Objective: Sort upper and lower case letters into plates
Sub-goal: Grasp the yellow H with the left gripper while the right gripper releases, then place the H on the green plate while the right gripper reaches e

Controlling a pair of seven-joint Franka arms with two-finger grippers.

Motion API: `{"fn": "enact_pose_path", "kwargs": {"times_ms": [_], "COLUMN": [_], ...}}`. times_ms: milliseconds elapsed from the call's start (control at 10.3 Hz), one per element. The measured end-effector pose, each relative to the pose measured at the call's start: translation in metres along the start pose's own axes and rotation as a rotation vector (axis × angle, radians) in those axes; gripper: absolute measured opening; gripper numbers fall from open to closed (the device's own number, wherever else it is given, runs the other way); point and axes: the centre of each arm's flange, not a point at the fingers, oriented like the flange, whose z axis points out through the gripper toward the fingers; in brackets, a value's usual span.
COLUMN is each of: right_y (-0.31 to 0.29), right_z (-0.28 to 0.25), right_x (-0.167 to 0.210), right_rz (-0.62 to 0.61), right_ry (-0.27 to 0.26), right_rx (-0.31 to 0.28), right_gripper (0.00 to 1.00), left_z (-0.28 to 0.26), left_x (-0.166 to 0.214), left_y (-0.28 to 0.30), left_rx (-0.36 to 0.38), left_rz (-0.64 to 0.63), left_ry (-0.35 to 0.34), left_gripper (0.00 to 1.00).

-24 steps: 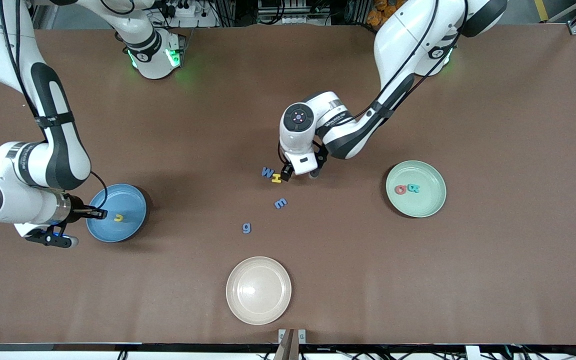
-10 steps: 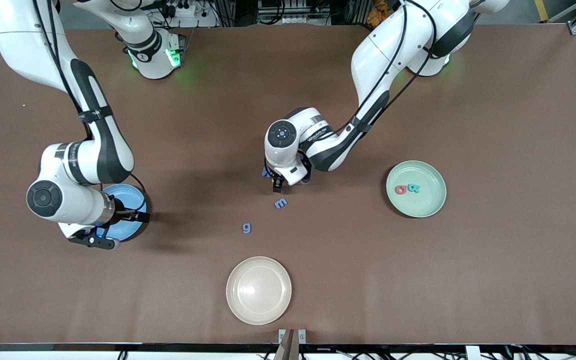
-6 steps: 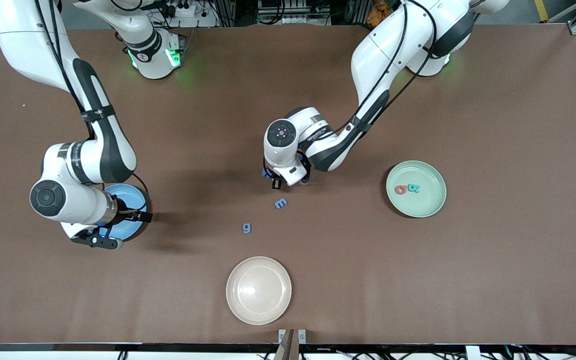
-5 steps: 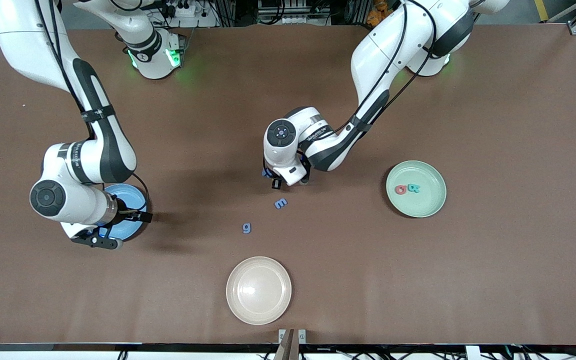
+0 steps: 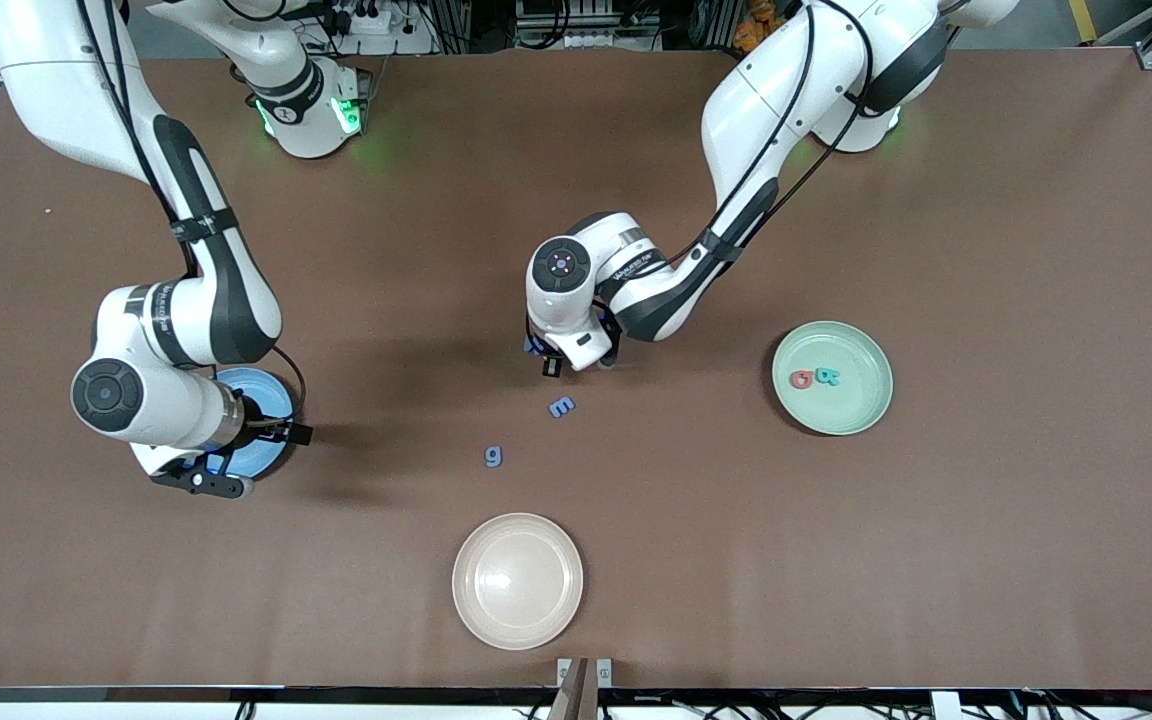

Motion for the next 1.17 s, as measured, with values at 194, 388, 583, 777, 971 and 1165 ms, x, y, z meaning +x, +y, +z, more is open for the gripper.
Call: {"fn": "enact_pose_path", "kwargs": {"times_ms": [194,388,583,777,971,1165], "right_y": [-0.003,-0.011,-0.013,-0.013,-0.023,-0.036], "right_z": [0.000,0.000,0.000,0.000,0.000,0.001], "right_x": [-0.001,-0.004,-0.004,-0.004,-0.006,-0.010], "right_rz": [0.017,0.024,0.024,0.042,0.072,0.096], "right_ry": [0.000,0.001,0.002,0.005,0.012,0.017], "right_rx": [0.000,-0.001,-0.002,0.000,0.001,0.002], "right_gripper": [1.00,1.00,1.00,1.00,1.00,1.00], "left_z": [0.000,0.000,-0.001,-0.001,-0.002,-0.005], "left_x": [0.000,0.000,0.002,0.004,0.010,0.023], "left_y": [0.000,0.000,0.002,0.004,0.007,0.015], "left_rx": [0.000,0.001,0.010,0.022,0.033,0.070], "left_rz": [0.001,0.000,0.002,0.017,0.028,0.072], "left_ry": [0.000,-0.001,-0.010,-0.015,-0.004,0.013], "left_gripper": [0.33,0.33,0.33,0.33,0.33,0.33]}}
